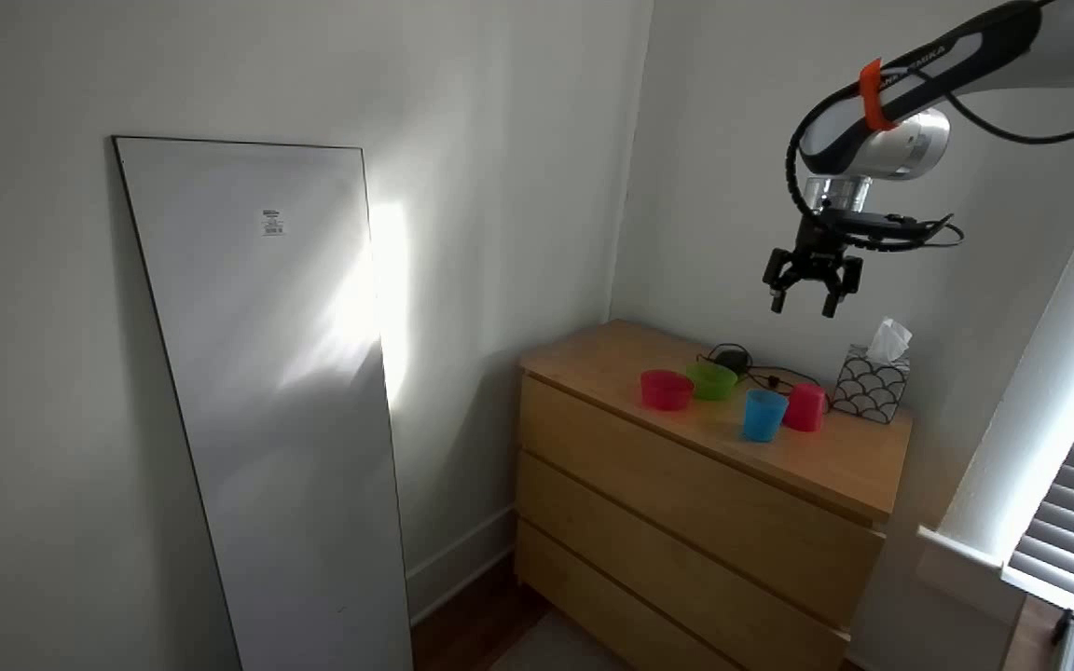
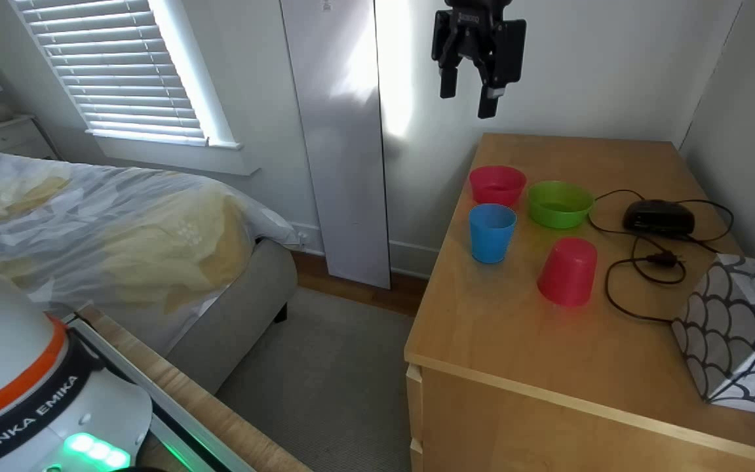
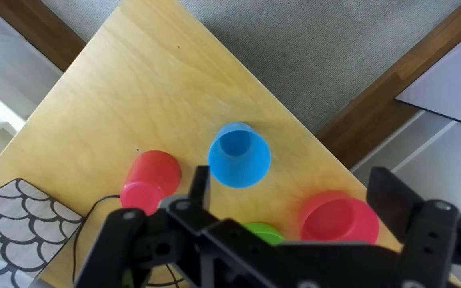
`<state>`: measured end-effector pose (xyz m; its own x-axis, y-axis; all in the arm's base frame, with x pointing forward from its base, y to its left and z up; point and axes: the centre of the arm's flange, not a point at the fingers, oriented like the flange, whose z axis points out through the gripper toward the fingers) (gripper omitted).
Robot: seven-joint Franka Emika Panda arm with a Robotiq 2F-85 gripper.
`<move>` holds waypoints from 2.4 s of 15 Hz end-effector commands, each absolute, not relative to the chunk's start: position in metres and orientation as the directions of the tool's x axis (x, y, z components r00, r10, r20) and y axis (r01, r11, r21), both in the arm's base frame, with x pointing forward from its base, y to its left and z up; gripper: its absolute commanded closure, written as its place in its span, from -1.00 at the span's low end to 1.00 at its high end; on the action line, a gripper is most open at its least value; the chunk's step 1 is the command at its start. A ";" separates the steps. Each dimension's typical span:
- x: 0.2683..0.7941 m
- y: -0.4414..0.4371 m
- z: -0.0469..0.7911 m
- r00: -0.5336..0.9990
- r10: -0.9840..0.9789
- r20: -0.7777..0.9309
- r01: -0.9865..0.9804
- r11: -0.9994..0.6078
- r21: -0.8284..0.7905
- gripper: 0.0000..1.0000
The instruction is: Put the pink cup in the green bowl
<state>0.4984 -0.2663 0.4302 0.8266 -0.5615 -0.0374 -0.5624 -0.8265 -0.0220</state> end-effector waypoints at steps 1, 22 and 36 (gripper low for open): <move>0.519 -0.297 0.400 0.781 -0.621 -0.072 -0.621 -0.783 0.019 -1.00; 0.520 -0.422 0.271 0.490 -0.865 -0.105 -0.859 -0.500 0.112 -1.00; 0.523 -0.442 0.234 0.431 -0.897 -0.093 -0.899 -0.436 0.045 -1.00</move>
